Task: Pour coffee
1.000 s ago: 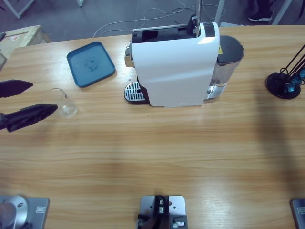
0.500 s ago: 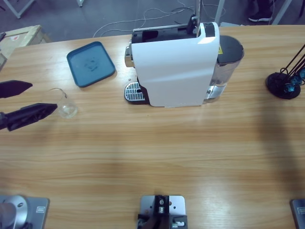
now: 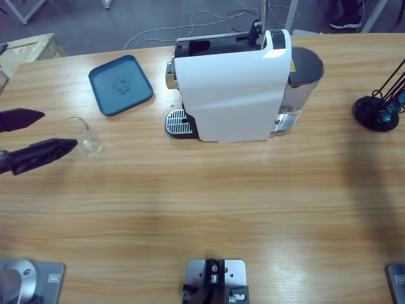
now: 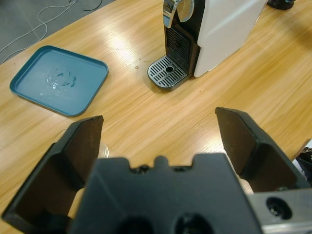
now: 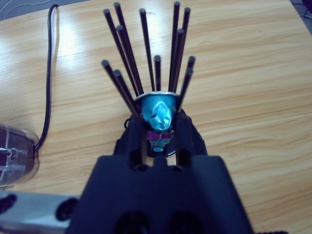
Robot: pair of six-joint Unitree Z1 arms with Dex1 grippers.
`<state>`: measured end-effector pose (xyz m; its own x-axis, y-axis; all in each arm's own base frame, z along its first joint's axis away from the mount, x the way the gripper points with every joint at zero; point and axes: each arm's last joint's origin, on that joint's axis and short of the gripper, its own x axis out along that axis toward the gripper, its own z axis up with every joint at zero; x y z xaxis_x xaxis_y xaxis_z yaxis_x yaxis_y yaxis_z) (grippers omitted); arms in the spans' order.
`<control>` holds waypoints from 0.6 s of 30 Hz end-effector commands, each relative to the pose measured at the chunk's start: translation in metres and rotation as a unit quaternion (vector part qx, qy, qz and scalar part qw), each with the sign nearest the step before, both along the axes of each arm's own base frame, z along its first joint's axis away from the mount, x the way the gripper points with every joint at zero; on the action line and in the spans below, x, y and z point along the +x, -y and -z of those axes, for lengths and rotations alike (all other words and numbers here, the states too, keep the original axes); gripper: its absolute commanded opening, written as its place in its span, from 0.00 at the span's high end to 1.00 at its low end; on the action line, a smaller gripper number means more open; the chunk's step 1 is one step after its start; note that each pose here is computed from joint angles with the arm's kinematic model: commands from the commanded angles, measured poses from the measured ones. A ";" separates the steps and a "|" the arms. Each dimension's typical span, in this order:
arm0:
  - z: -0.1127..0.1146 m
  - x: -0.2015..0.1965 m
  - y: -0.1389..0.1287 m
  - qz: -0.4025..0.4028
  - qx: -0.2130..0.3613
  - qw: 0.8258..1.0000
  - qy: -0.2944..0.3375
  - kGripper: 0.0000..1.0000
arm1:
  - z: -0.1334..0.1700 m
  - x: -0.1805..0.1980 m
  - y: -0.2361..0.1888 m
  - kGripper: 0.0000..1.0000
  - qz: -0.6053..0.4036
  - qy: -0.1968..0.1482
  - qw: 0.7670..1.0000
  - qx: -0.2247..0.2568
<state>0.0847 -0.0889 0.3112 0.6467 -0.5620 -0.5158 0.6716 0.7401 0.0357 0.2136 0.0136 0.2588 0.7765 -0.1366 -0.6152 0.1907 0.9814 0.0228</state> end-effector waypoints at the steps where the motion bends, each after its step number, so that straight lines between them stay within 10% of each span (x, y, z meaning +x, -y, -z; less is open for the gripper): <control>1: 0.016 -0.001 0.001 0.002 0.017 0.999 -0.026 0.01 | 0.004 -0.002 0.002 1.00 0.000 -0.006 1.000 0.010; 18: 0.023 -0.003 -0.002 -0.003 0.017 0.999 -0.030 0.01 | -0.088 -0.058 -0.004 1.00 -0.051 0.086 0.995 0.014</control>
